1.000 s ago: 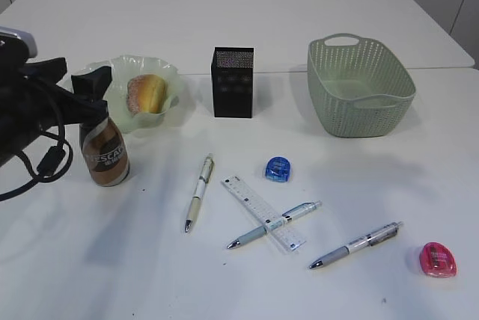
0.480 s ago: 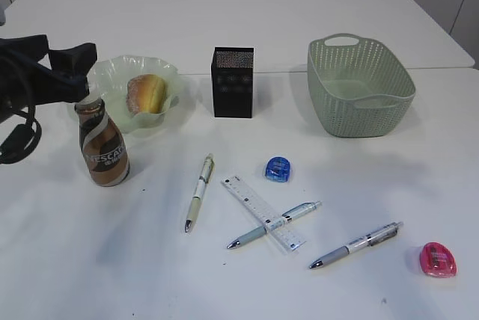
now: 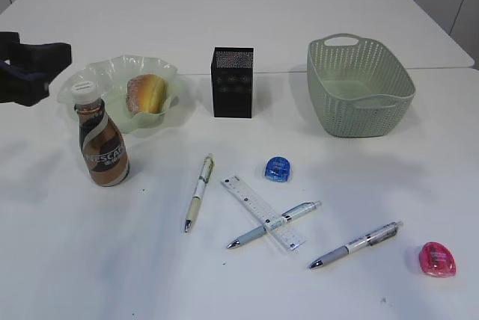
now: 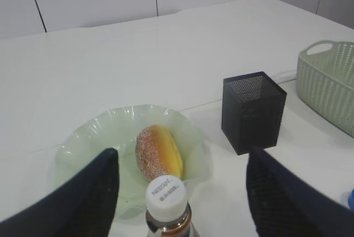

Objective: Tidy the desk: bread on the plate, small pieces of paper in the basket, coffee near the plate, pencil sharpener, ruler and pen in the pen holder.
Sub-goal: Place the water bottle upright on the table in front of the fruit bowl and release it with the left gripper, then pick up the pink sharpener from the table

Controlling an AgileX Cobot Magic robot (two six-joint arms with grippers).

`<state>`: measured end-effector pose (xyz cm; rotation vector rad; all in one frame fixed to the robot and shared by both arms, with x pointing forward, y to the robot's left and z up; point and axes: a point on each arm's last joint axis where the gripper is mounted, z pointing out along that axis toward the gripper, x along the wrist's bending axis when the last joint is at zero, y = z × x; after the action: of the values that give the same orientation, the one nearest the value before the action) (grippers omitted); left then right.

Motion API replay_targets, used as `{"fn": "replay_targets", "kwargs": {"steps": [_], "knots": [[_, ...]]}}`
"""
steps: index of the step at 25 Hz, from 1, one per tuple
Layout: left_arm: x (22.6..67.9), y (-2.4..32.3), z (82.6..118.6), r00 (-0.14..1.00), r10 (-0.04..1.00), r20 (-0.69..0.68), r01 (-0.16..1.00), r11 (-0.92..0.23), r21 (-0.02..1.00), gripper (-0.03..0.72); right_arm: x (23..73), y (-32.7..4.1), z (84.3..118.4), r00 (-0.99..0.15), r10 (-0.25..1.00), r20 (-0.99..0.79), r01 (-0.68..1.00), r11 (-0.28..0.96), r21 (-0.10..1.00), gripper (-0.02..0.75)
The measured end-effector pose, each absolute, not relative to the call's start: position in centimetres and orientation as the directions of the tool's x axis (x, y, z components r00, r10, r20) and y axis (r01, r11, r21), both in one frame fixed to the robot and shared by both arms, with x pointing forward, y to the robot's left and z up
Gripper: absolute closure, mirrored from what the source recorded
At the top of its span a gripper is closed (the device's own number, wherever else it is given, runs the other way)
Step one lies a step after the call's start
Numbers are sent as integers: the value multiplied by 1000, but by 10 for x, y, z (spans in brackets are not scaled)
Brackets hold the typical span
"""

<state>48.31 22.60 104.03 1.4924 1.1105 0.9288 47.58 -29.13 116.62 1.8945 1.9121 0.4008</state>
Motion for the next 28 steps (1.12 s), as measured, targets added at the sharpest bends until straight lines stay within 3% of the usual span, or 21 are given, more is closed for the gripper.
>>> {"fn": "replay_targets", "kwargs": {"steps": [8,15,21,24,25,28], "knots": [[438,238,1077,313,948,54,176,-114,978,181,475,-280,1166,-10,999,37,880,-9,475,280],[397,250,1082,326,945,40,334,-155,930,186,475,-275,1166,-13,995,96,882,-33,469,280],[383,254,1093,322,947,-1,526,-179,831,186,474,-275,1158,-4,995,99,895,-41,444,280],[379,255,1104,320,947,-9,571,-185,800,187,474,-275,1150,2,995,99,906,-44,420,280],[378,255,1109,316,948,-15,578,-180,796,187,471,-275,1128,29,995,99,936,-62,347,280],[373,256,1118,308,951,-28,615,-177,769,187,465,-276,1104,65,993,98,960,-89,264,279]]}}
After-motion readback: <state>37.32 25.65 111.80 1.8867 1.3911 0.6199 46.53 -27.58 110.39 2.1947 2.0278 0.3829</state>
